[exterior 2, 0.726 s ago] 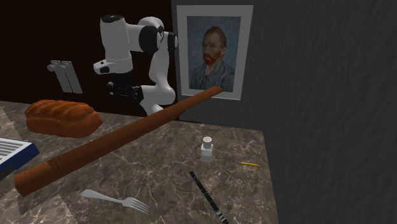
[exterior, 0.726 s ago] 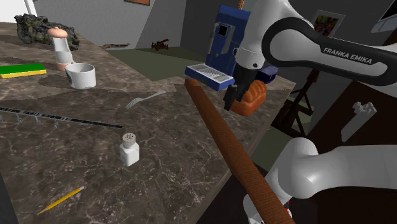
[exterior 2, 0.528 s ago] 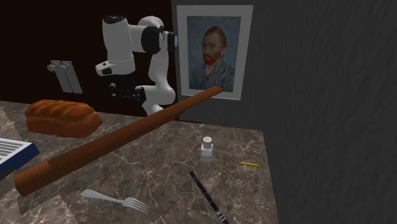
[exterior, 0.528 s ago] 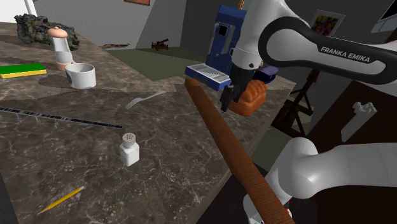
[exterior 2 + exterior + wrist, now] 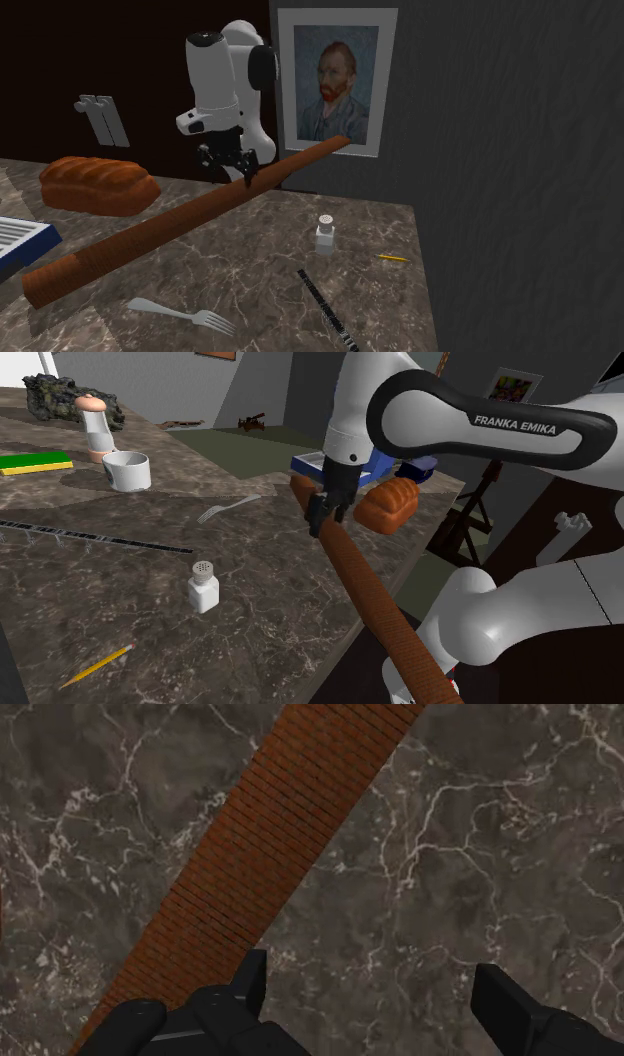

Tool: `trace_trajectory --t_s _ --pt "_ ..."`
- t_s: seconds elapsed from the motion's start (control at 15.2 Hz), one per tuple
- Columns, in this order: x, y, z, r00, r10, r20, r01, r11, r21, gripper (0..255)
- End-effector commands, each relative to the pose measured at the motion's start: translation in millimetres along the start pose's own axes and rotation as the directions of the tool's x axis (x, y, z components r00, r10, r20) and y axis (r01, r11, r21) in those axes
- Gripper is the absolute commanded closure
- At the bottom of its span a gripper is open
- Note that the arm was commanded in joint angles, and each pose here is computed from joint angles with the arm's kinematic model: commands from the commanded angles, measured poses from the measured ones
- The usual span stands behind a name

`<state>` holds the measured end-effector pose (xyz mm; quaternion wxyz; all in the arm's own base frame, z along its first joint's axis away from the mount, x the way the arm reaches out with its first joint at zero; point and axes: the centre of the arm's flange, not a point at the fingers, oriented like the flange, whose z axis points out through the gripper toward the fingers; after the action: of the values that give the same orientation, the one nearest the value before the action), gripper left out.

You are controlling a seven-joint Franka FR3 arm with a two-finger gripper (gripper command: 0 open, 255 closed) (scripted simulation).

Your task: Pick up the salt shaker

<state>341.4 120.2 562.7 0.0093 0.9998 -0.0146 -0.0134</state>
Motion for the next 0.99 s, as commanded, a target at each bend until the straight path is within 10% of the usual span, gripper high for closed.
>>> trace_trajectory --t_s 0.0,0.92 --pt "6.8 -24.1 2.6 1.0 0.001 0.006 -0.001 1.0 0.014 0" --pt "72.2 -185.6 8.2 0.999 0.0 0.049 -0.005 0.995 0.101 0"
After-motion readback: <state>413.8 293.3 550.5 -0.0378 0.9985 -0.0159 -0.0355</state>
